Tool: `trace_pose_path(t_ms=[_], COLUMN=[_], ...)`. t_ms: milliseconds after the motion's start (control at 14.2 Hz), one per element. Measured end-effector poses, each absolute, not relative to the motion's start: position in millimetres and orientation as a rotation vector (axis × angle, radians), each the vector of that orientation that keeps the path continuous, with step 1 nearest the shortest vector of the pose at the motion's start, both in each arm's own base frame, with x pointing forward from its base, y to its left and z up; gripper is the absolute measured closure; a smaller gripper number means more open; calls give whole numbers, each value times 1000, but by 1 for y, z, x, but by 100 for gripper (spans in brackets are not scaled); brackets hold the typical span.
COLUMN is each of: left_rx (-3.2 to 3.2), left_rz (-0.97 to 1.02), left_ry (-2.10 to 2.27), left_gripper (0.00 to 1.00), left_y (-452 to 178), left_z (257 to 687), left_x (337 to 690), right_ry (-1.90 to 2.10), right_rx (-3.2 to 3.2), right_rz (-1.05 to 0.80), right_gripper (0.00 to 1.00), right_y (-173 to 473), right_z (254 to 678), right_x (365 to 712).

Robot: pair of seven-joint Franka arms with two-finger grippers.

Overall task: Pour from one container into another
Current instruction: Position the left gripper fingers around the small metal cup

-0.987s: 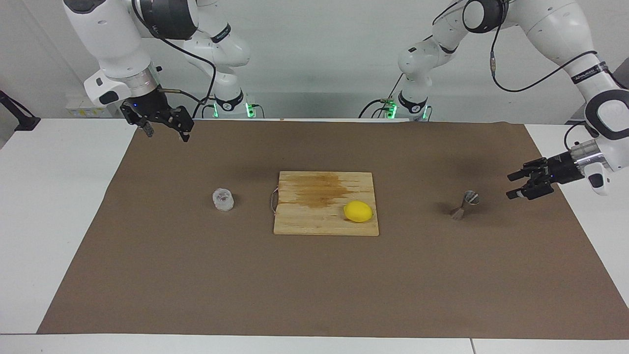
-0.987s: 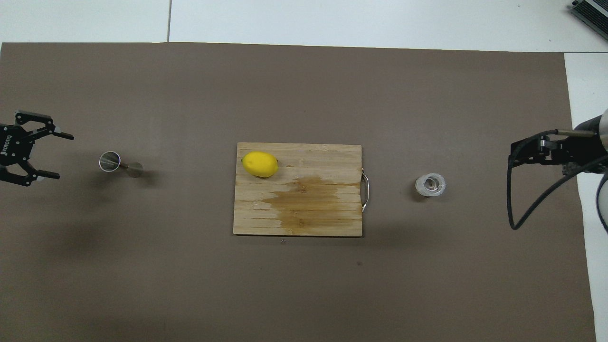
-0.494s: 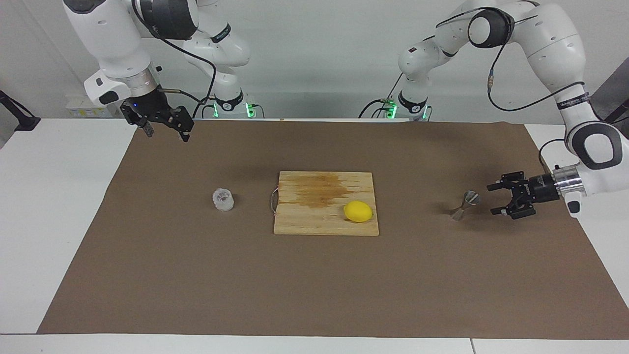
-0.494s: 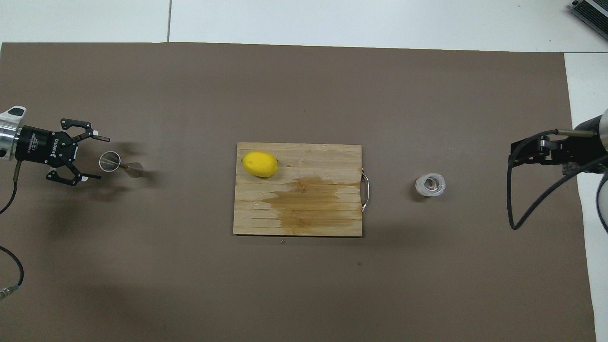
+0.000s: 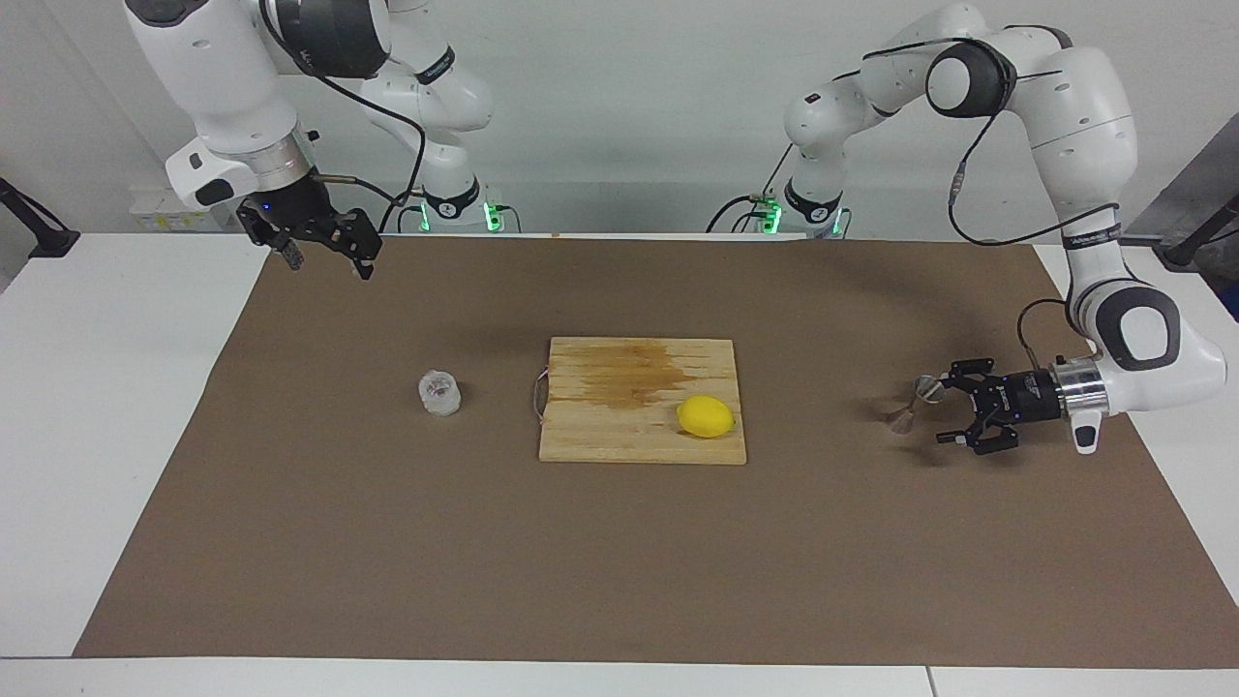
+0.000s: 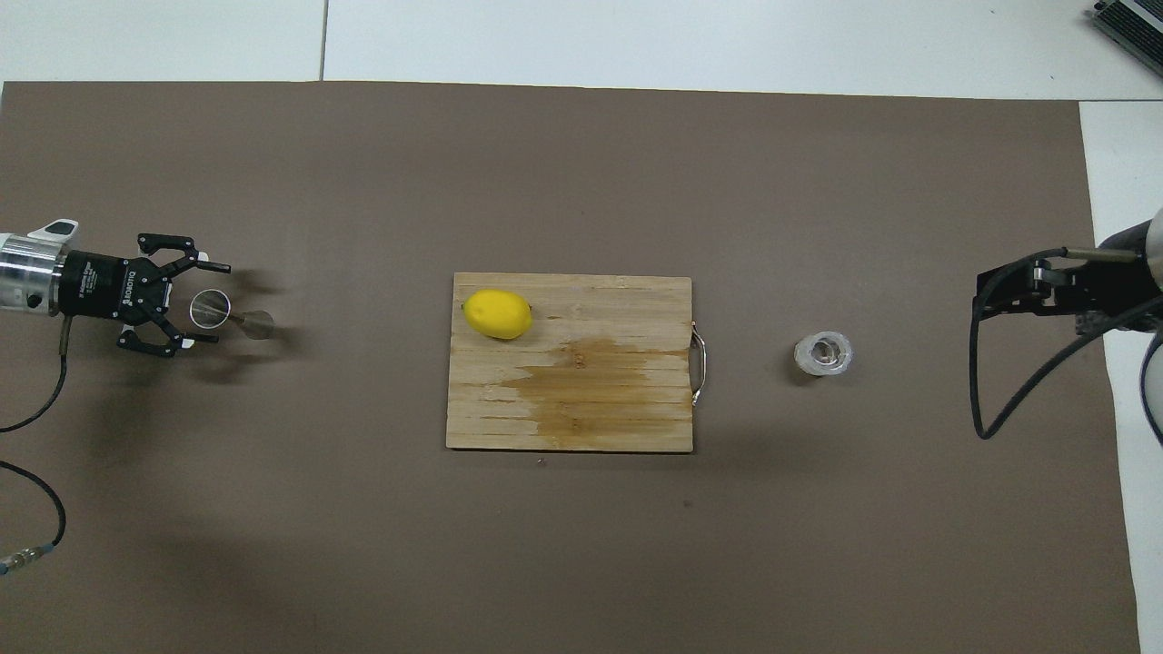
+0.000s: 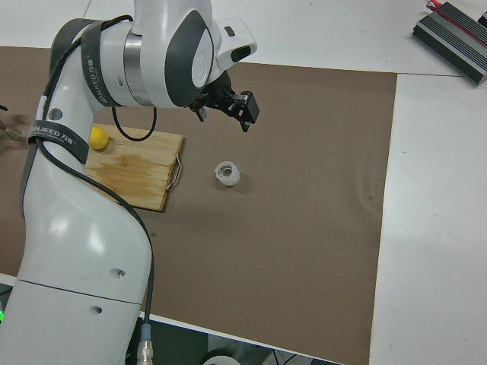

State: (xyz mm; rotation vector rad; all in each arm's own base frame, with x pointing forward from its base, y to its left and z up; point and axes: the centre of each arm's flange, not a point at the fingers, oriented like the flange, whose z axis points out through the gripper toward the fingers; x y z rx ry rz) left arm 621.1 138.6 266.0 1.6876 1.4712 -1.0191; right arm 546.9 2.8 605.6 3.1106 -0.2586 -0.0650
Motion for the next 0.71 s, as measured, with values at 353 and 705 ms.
trace_pose_path(t_ms=[353, 705], left_rx=[1663, 1621], left_rz=[-1035, -1077], left_ry=[1462, 1435], left_gripper=[0, 0], left_y=[136, 139], left_z=[263, 265], left_x=[620, 615], right_ry=[-259, -259], right_rx=[3111, 3111], right_rz=[-65, -65], right_gripper=[0, 0], right_y=[3, 3], right_z=[606, 606], right_x=[547, 547])
